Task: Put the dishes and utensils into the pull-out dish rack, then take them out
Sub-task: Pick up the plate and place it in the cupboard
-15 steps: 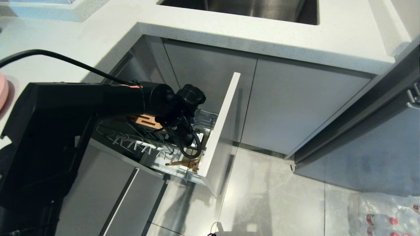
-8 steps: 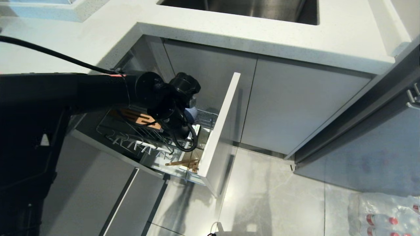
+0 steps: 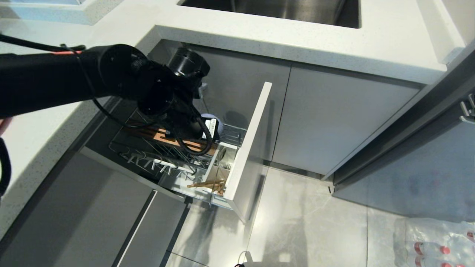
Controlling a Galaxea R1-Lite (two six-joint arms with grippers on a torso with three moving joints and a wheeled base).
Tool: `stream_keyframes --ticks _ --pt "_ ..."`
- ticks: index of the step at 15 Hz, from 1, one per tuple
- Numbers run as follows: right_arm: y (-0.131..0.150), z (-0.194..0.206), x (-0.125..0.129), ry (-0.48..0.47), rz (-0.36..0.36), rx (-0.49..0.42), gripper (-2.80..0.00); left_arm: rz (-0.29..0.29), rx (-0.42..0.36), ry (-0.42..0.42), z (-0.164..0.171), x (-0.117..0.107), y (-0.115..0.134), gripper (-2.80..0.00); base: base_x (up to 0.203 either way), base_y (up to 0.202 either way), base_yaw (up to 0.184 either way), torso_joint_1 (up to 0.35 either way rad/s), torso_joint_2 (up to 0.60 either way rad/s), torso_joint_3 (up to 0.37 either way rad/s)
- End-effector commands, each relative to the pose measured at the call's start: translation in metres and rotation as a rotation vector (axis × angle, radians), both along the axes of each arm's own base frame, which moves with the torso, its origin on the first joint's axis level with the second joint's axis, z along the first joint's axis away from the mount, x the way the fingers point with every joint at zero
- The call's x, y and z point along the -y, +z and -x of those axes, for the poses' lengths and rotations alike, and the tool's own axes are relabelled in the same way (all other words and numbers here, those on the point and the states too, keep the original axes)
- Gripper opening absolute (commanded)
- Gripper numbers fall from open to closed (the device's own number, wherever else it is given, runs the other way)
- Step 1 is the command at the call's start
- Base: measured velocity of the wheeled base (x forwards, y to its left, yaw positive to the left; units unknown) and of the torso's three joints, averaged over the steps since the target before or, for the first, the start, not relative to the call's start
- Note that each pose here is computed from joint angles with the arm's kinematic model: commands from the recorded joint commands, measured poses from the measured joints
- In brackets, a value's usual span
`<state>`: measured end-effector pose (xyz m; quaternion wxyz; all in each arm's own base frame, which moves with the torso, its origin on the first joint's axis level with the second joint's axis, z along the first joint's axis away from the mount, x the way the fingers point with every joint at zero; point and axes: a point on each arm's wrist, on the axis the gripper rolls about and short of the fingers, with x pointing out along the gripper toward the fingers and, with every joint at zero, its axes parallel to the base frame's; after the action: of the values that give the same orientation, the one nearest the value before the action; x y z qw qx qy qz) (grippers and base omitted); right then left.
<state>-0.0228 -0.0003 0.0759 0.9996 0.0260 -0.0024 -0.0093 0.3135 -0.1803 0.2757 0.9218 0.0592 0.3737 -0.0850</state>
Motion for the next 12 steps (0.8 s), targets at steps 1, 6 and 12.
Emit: stream_keyframes --ticks 1,6,12 --pt "0.000 0.000 0.000 0.000 0.000 0.000 -2.80 0.047 0.061 0.000 0.022 -0.008 0.027 -2.80 0.000 0.000 0.000 0.000 0.00 0.000" --pt "0.000 0.000 0.000 0.000 0.000 0.000 -2.80 0.184 0.200 0.026 0.077 -0.039 0.083 -2.80 0.000 0.000 0.000 0.000 0.00 0.000" --pt "0.000 0.000 0.000 0.000 0.000 -0.001 -2.80 0.334 0.425 0.185 0.148 -0.106 0.139 -2.80 0.000 0.000 0.000 0.000 0.00 0.000"
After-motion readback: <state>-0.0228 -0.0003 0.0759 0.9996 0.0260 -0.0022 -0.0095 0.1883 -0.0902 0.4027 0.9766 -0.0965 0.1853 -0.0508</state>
